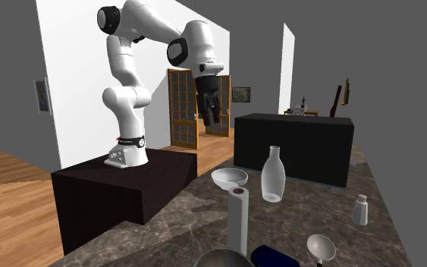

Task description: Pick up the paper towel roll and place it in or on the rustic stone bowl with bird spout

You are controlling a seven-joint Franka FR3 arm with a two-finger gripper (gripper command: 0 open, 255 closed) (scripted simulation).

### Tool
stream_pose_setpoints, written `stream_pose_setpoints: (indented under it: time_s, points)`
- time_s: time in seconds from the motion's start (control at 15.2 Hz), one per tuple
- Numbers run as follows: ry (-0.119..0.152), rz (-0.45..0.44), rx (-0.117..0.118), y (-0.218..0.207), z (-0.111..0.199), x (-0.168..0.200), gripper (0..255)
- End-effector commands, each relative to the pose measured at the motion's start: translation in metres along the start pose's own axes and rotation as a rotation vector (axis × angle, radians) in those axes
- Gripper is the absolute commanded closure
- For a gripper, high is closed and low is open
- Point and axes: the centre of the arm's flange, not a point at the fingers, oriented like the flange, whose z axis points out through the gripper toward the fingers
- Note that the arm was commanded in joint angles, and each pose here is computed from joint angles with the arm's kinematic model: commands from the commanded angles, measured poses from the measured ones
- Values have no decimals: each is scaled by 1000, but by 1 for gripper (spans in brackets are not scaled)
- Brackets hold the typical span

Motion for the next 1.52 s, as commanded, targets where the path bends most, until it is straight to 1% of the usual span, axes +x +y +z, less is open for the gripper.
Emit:
stream_pose_setpoints:
  time_s: [0.0, 0.92, 0.99, 1.45]
  points:
    - [5, 14, 0, 14, 22, 10, 0]
    - [26, 109, 13, 108, 171, 64, 0]
    - [26, 110, 13, 109, 173, 65, 0]
    - [26, 110, 13, 109, 213, 66, 0]
